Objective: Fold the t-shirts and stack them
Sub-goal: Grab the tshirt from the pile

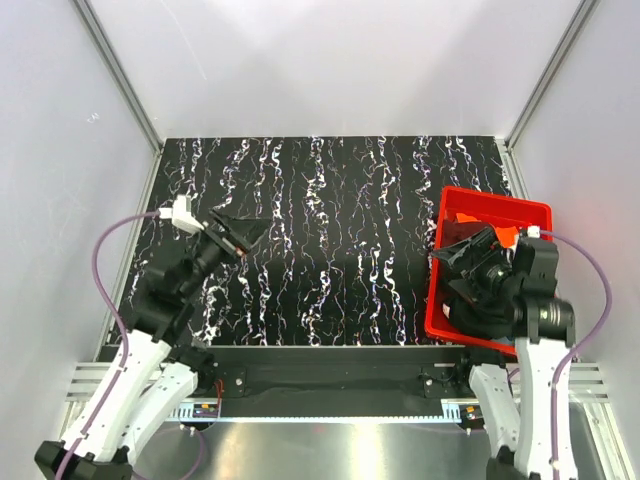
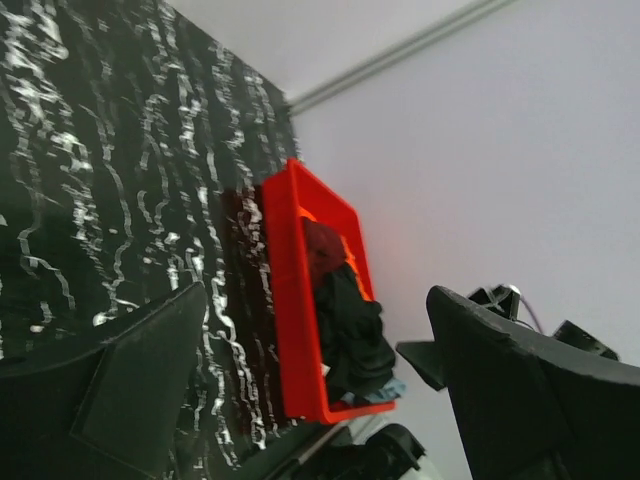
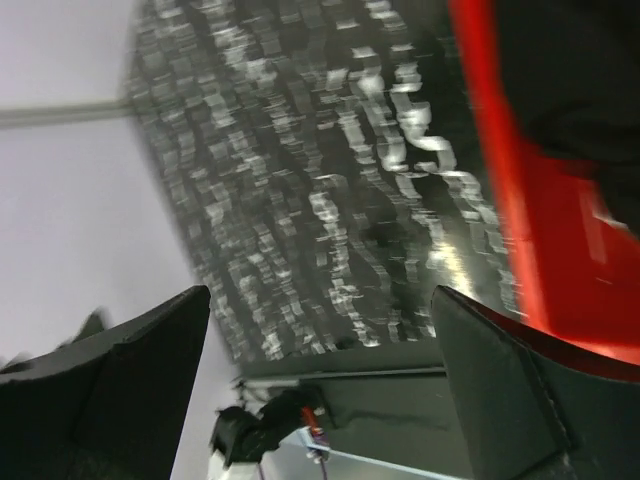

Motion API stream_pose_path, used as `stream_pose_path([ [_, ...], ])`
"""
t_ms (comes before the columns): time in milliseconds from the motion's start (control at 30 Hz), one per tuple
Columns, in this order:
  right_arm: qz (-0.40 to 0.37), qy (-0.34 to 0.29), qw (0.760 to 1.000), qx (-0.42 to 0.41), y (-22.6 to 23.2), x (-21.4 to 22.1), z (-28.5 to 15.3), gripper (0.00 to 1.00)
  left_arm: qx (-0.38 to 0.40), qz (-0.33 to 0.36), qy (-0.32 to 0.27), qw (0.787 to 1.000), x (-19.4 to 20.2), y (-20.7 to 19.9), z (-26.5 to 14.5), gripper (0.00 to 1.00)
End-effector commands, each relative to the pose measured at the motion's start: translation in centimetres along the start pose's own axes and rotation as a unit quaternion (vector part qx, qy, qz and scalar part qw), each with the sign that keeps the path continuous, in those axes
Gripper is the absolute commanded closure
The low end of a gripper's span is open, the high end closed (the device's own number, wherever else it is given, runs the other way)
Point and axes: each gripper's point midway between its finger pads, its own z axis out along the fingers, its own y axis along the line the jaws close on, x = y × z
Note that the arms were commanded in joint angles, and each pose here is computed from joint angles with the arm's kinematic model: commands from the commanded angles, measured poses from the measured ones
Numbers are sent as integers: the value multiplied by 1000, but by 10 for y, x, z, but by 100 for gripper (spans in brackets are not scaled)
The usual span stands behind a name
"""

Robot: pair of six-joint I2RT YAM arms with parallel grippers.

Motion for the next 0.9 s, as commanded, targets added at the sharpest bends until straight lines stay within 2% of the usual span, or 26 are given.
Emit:
stream_pose_path([
  [0, -12, -14, 981, 193, -58, -18, -5, 0, -135, 39, 21, 990, -4, 39, -5, 1],
  [67, -35, -5, 973, 226, -60, -33, 3, 0, -200, 33, 12, 979, -14, 49, -11, 1],
  [167, -23, 7, 959, 284, -63, -47, 3, 0, -211, 68, 33, 974, -18, 45, -10, 1],
  [233, -53, 19, 960, 275, -57, -55, 12, 0, -233, 75, 60, 968, -17, 48, -13, 1],
  [267, -67, 24, 959, 275, -53, -62, 16, 0, -244, 91, 99, 960, -10, 53, -22, 1],
  [367, -80, -14, 954, 290, -51, -87, 21, 0, -210, 170, 138, 953, -11, 41, -25, 1],
  [433, -88, -47, 943, 319, -53, -105, 16, 0, -208, 204, 129, 948, -17, 41, -30, 1],
  [500, -85, -51, 934, 343, -58, -110, 14, 26, -211, 221, 129, 943, -20, 41, -32, 1],
  [533, -80, -59, 926, 365, -67, -113, 12, 33, -206, 237, 137, 940, -19, 39, -32, 1],
  [567, -67, -58, 921, 379, -73, -112, 14, 35, -205, 240, 143, 938, -17, 39, -32, 1],
  [633, -58, -57, 911, 405, -90, -109, 17, 31, -191, 248, 154, 937, -11, 36, -31, 2],
  [733, -35, -60, 907, 416, -107, -104, 29, 18, -183, 258, 163, 935, -8, 34, -28, 2],
  [867, -33, -59, 902, 426, -128, -103, 46, 19, -182, 270, 169, 930, -7, 31, -26, 3],
])
